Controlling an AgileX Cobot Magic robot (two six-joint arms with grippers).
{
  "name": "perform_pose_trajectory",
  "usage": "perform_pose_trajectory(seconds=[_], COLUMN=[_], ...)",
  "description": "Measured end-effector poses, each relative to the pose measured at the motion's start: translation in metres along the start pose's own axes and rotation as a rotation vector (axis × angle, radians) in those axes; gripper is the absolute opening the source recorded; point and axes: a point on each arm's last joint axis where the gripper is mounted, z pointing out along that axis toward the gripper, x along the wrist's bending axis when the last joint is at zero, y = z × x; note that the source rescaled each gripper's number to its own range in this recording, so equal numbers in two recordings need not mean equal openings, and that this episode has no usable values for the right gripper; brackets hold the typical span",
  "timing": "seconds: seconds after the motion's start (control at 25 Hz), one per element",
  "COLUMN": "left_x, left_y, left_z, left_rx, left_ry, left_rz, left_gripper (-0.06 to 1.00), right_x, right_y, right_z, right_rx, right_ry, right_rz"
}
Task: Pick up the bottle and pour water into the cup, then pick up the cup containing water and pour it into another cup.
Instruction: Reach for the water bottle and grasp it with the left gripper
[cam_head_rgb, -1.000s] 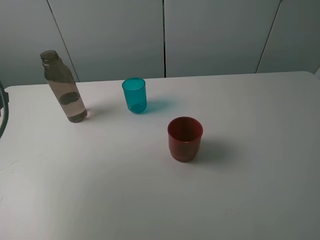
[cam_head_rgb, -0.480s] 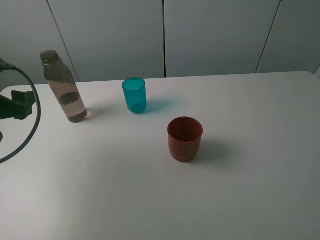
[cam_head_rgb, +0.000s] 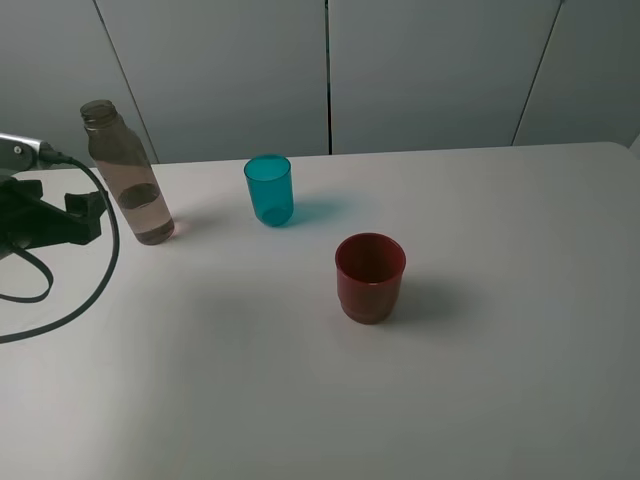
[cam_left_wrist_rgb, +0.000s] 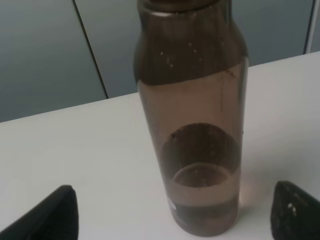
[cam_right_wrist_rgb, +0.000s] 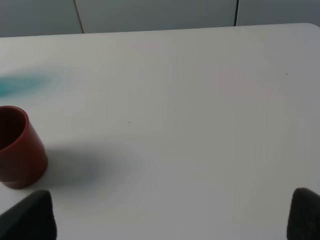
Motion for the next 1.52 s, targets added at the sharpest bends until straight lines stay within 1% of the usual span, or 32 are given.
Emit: perform_pose_trajectory(seconds=[0.24, 0.4, 0.88, 1.12, 1.52], left_x=[-0.002, -0.003, -0.003, -0.005, -0.008], left_y=[-0.011, -0.017, -0.021, -0.025, -0.040], left_z=[0.010, 0.020, 0.051, 0.068, 0.077], left_rx=[-0.033, -0.037, -0.057, -0.065, -0.085], left_ry=[-0.002, -0.011, -0.030, -0.057, -0.066], left_rz=[-0.009, -0.007, -0.001, 0.013, 0.002], left_gripper=[0.94, 0.94, 0.94, 0.94, 0.94], right_x=[0.000, 0.000, 0.000, 0.000, 0.000], right_y=[0.000, 0.000, 0.000, 0.000, 0.000], right_z=[0.000, 0.000, 0.000, 0.000, 0.000], right_rx=[0.000, 0.000, 0.000, 0.000, 0.000], right_ry=[0.000, 0.000, -0.002, -0.002, -0.002], right_rz=[0.000, 0.000, -0.001, -0.001, -0.001])
